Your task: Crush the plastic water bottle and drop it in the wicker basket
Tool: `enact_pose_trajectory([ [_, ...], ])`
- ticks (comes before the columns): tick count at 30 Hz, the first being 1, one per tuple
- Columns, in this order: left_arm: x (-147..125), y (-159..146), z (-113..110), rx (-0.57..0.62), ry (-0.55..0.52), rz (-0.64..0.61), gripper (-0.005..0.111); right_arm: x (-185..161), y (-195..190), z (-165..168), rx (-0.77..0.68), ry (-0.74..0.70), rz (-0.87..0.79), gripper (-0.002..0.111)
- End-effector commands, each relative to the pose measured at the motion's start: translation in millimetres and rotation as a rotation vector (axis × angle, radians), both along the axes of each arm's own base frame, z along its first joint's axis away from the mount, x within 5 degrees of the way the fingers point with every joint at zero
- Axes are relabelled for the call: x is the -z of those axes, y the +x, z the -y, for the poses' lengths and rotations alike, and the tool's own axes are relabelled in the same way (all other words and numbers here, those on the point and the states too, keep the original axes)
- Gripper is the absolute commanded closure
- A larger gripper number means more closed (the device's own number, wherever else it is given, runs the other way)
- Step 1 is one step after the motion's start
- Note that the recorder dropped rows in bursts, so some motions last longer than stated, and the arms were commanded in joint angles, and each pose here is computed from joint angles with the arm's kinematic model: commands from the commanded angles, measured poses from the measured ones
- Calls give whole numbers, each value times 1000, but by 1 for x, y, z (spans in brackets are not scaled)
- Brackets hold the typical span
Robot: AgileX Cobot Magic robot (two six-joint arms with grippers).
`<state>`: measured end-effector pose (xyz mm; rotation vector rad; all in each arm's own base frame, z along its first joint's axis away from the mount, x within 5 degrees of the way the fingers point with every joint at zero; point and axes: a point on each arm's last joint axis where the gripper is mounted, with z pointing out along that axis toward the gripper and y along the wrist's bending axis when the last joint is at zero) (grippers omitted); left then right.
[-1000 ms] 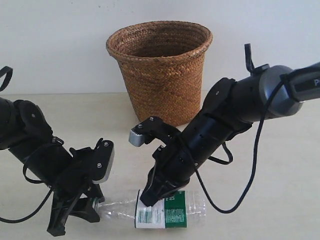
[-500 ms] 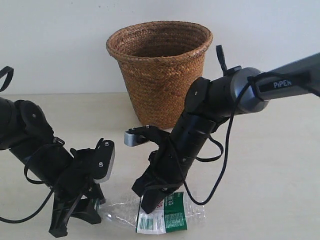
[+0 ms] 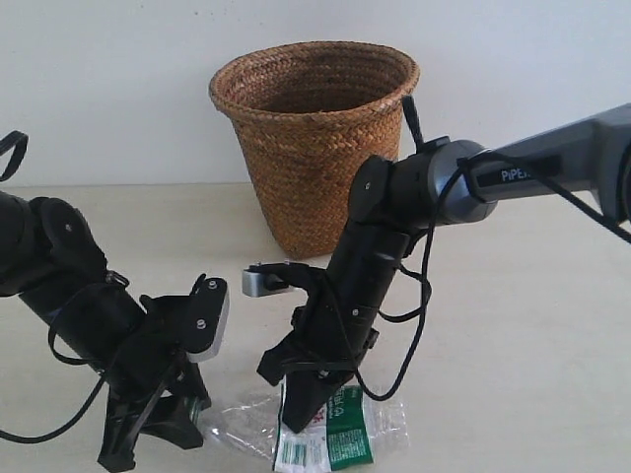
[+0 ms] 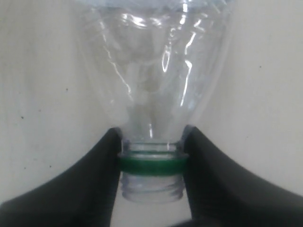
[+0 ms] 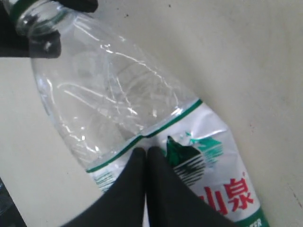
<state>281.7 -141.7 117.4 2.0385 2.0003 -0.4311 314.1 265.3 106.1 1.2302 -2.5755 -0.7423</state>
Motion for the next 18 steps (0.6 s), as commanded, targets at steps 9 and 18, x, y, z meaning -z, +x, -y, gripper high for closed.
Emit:
enact_pose_trajectory([
  [9,0,-1,0,-14,5,-3,102,60,3,32,-209,-309,54,108],
  [18,0,-2,0,-11,4,-12,102,34,16,20,-188,-280,53,108],
])
